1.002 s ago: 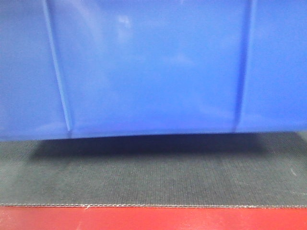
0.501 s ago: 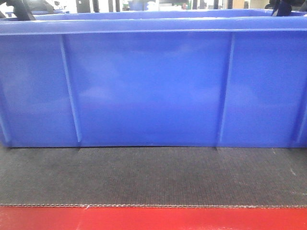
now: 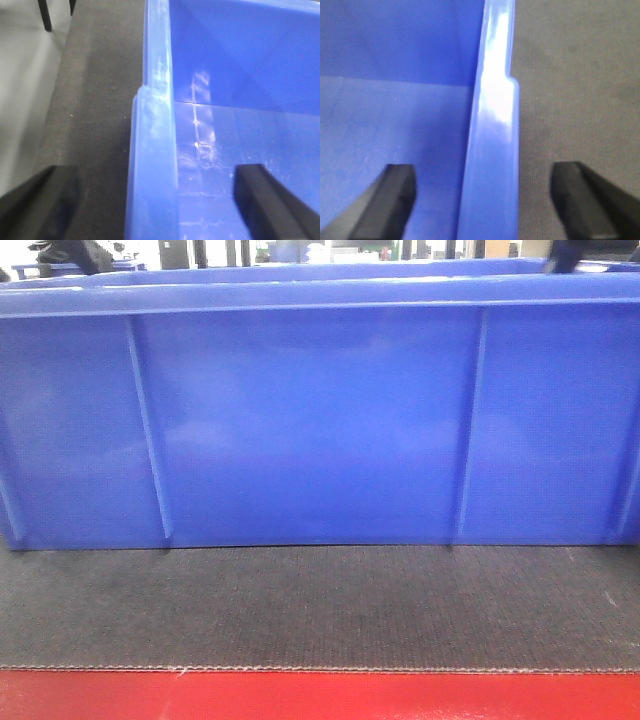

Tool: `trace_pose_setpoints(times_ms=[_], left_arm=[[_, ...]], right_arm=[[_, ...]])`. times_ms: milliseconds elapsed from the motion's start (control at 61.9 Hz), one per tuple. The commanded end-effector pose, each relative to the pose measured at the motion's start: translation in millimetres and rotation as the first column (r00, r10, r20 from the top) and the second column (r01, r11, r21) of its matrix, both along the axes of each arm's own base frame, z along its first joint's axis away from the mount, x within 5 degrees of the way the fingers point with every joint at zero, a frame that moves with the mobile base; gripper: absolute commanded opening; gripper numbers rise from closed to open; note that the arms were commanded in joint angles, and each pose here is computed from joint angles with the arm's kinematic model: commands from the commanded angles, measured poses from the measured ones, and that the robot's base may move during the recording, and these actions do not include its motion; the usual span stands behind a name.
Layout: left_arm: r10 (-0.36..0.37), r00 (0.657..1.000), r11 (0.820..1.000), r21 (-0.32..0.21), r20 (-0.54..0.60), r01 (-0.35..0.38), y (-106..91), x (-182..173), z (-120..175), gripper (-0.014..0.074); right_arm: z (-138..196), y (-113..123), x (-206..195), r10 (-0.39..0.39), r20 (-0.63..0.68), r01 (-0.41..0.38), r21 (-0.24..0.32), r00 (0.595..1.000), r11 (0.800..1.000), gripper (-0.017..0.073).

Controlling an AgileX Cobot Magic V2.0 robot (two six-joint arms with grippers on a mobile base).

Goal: Move blue bin to conveyor side
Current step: 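Open both grippers and release the blue bin rims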

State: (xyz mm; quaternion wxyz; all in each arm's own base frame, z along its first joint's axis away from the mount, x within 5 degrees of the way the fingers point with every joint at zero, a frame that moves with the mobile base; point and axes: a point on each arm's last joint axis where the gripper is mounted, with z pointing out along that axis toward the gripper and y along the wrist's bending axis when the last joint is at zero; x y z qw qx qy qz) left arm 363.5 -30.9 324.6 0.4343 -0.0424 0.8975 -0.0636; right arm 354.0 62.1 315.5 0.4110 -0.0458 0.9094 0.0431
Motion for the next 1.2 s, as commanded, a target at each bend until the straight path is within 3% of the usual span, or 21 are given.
trace_pose_setpoints(times_ms=[0, 291, 372, 452, 598, 630, 678, 808, 1034, 1179], left_arm=[[-0.001, 0.999, 1.0, 0.024, 0.051, -0.001, 2.8, 0, 12, 0.0571], [-0.002, 0.991, 0.999, 0.033, 0.132, -0.002, 3.8, -4, 58, 0.057], [-0.001, 0.985, 1.0, 0.03, 0.172, -0.004, 4.3, -10, 78, 0.0542], [0.0, 0.978, 1.0, 0.027, 0.208, -0.005, 4.9, -17, 96, 0.0446], [0.001, 0.961, 1.0, 0.021, 0.278, -0.007, 5.9, -30, 124, 0.0135], [0.001, 0.957, 1.0, 0.02, 0.291, -0.008, 6.1, -32, 128, 0.0057], [0.002, 0.953, 1.0, 0.018, 0.304, -0.008, 6.2, -33, 132, -0.0041], [0.002, 0.941, 1.0, 0.015, 0.339, -0.008, 6.1, -33, 136, 0.0018], [0.003, 0.942, 1.0, 0.015, 0.335, -0.008, 7.5, -50, 146, -0.001], [0.003, 0.926, 0.999, 0.034, 0.377, -0.017, 10.0, -67, 160, -0.001]], right_arm=[[14, -2, 1, 0.007, 0.037, -0.006, -0.021, 0.999, 1.0, 0.0498], [67, -3, 1, -0.003, 0.059, 0.004, -0.017, 0.998, 1.0, 0.0495], [86, -4, -2, -0.007, 0.075, 0.008, -0.014, 0.997, 1.0, 0.045], [105, -4, -6, -0.01, 0.084, 0.011, -0.012, 0.996, 1.0, 0.0302], [136, -6, -13, -0.015, 0.122, 0.016, -0.004, 0.992, 1.0, -0.0069], [142, -6, -14, -0.016, 0.138, 0.016, -0.001, 0.99, 1.0, -0.0111], [150, -7, -16, -0.016, 0.164, 0.016, 0.005, 0.986, 1.0, -0.0074], [167, -7, -18, -0.018, 0.238, 0.014, 0.018, 0.971, 1.0, -0.007], [192, -10, -35, -0.023, 0.271, 0.016, 0.027, 0.962, 1.0, -0.0073], [218, -13, -61, -0.024, 0.386, -0.003, 0.069, 0.922, 0.998, -0.0075]])
